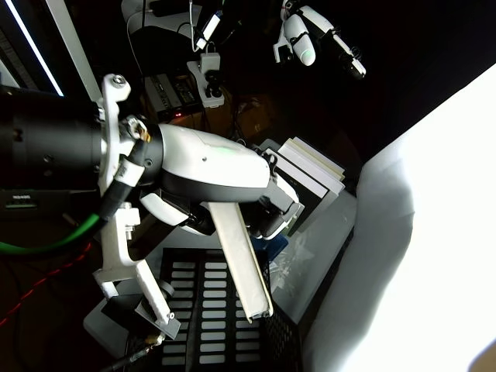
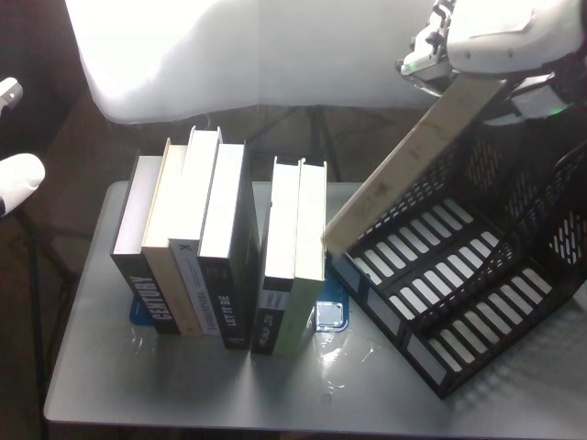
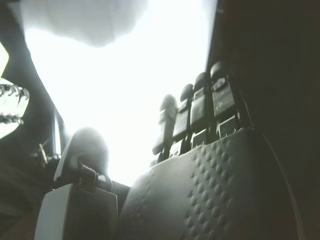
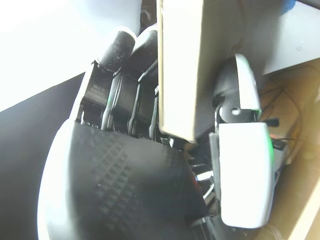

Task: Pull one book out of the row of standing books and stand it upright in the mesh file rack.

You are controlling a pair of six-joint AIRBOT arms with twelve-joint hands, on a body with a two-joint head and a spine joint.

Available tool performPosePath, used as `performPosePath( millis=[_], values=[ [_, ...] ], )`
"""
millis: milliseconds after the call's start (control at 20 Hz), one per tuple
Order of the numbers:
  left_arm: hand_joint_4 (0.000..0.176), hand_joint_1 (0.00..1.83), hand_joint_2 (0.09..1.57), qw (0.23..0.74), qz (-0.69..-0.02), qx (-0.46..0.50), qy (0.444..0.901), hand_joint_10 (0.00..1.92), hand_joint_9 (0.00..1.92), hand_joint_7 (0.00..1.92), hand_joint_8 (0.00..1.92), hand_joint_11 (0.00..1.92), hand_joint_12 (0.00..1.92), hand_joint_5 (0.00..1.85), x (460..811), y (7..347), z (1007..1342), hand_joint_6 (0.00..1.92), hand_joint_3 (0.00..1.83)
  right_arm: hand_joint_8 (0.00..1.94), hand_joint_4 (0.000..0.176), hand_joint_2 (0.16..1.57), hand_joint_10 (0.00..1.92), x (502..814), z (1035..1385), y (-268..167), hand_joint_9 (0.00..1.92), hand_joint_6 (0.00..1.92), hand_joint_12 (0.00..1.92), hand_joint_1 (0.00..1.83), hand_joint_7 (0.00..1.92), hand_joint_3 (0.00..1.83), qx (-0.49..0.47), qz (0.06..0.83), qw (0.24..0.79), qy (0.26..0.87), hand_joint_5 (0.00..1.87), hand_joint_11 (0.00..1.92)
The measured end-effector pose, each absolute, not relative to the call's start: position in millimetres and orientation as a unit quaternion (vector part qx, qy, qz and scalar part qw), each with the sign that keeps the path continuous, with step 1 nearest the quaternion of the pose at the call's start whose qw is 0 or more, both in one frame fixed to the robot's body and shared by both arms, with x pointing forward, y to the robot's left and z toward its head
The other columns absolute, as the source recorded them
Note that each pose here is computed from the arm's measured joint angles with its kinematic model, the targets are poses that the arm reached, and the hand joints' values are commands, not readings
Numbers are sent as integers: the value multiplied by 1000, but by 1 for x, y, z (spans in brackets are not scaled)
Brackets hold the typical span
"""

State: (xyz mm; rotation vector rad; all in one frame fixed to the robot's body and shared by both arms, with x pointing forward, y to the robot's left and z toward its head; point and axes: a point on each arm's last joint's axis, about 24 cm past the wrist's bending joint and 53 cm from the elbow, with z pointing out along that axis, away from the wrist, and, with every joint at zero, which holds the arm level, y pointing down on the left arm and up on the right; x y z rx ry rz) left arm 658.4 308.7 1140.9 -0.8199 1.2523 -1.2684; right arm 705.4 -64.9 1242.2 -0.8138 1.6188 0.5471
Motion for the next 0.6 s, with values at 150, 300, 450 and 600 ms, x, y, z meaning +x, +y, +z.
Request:
performPosePath(
  millis=[150,300,450,600],
  values=[
    [62,244,1366,554,-537,-352,530,0,0,0,0,0,0,95,658,308,1138,2,0,1625,2,1379,1548,711,1236,-66,579,1701,1901,1053,600,0,-353,222,584,697,495,555],
    [59,235,1363,551,-539,-350,532,0,0,0,0,0,0,102,657,305,1135,5,0,1530,2,1305,1352,713,1234,-68,629,1469,1762,1113,685,0,-318,243,572,716,631,480],
    [55,261,1367,553,-538,-353,530,0,0,0,0,0,0,107,658,307,1135,4,0,1538,0,1305,1439,715,1225,-78,577,1475,1854,1116,691,7,-302,238,557,736,612,445],
    [38,290,1366,552,-537,-353,531,0,0,9,3,0,0,125,658,307,1134,8,0,1514,0,1288,1448,715,1214,-81,650,1416,1882,1138,753,0,-352,192,555,729,621,511]
  ],
)
